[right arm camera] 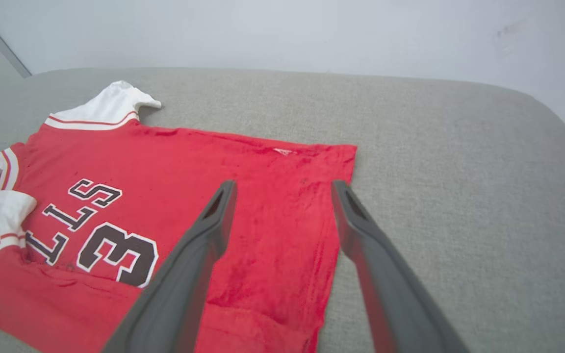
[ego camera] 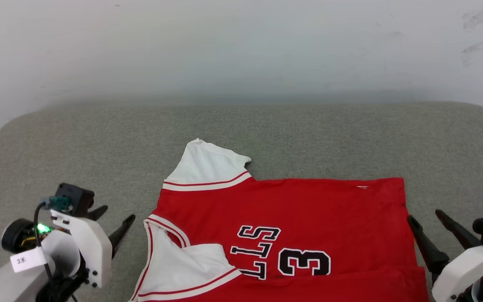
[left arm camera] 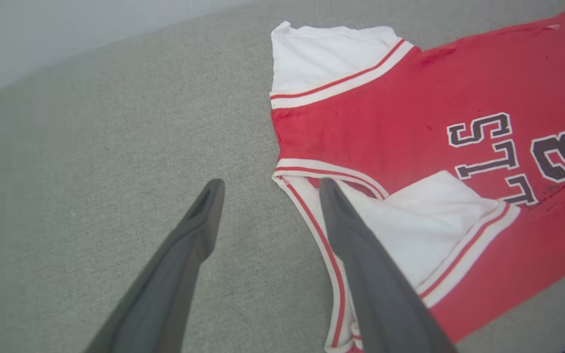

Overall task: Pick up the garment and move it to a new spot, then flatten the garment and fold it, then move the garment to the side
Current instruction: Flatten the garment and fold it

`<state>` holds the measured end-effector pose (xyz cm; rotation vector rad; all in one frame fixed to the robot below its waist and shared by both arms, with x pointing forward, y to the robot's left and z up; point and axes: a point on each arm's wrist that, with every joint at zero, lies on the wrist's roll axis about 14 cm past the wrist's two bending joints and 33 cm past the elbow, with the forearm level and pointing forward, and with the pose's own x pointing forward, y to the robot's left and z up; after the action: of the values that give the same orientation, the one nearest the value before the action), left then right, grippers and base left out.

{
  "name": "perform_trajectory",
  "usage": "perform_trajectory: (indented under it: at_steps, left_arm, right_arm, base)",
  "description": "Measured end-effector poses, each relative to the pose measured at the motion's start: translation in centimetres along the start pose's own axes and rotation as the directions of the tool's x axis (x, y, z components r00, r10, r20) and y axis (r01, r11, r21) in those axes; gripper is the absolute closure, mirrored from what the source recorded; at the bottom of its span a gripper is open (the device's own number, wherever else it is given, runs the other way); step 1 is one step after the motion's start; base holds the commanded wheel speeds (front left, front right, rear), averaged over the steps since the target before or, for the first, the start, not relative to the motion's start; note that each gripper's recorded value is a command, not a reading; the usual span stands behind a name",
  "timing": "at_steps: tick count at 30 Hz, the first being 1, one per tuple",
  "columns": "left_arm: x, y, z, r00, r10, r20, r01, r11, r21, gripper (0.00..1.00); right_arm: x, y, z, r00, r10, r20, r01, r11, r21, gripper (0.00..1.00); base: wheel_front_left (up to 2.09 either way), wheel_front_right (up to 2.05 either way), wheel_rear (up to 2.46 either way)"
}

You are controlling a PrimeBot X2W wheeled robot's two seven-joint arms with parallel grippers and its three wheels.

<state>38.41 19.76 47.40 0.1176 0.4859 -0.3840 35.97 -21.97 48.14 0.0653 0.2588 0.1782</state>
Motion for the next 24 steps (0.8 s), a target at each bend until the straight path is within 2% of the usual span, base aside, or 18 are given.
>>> perform_trajectory:
  at_steps: [4, 6, 13, 19, 24]
  left_arm:
    - [1.4, 0.2, 3.9, 0.995, 0.000, 0.097, -0.001, 1.000, 0.011, 0.00]
    - [2.4, 0.5, 5.8, 0.992, 0.001, 0.127, -0.008, 0.998, 0.055, 0.00]
    - [7.2, 0.6, 11.1, 0.989, -0.037, 0.146, 0.024, 0.995, 0.092, 0.00]
    - [12.4, 0.9, 11.1, 0.997, -0.073, -0.024, 0.075, 0.992, 0.099, 0.00]
    - [16.2, 1.2, 9.3, 0.973, -0.085, -0.217, 0.109, 0.989, 0.100, 0.00]
  right_arm:
    - [-0.2, 0.0, 2.3, 0.992, -0.031, 0.125, 0.034, 0.999, -0.018, 0.00]
    - [-0.2, 0.1, 3.0, 0.986, -0.040, 0.165, 0.045, 0.999, -0.029, 0.00]
    - [0.5, 1.0, 4.1, 0.977, -0.040, 0.208, 0.055, 0.996, -0.068, 0.00]
    - [1.6, 0.8, 4.7, 0.973, -0.056, 0.225, 0.072, 0.995, -0.066, 0.00]
    - [2.7, 0.2, 4.0, 0.977, -0.070, 0.199, 0.087, 0.993, -0.074, 0.00]
  base:
    - [0.00, 0.00, 0.00]
    - [0.00, 0.00, 0.00]
    - [0.00, 0.00, 0.00]
    - [0.00, 0.00, 0.00]
    - [0.00, 0.00, 0.00]
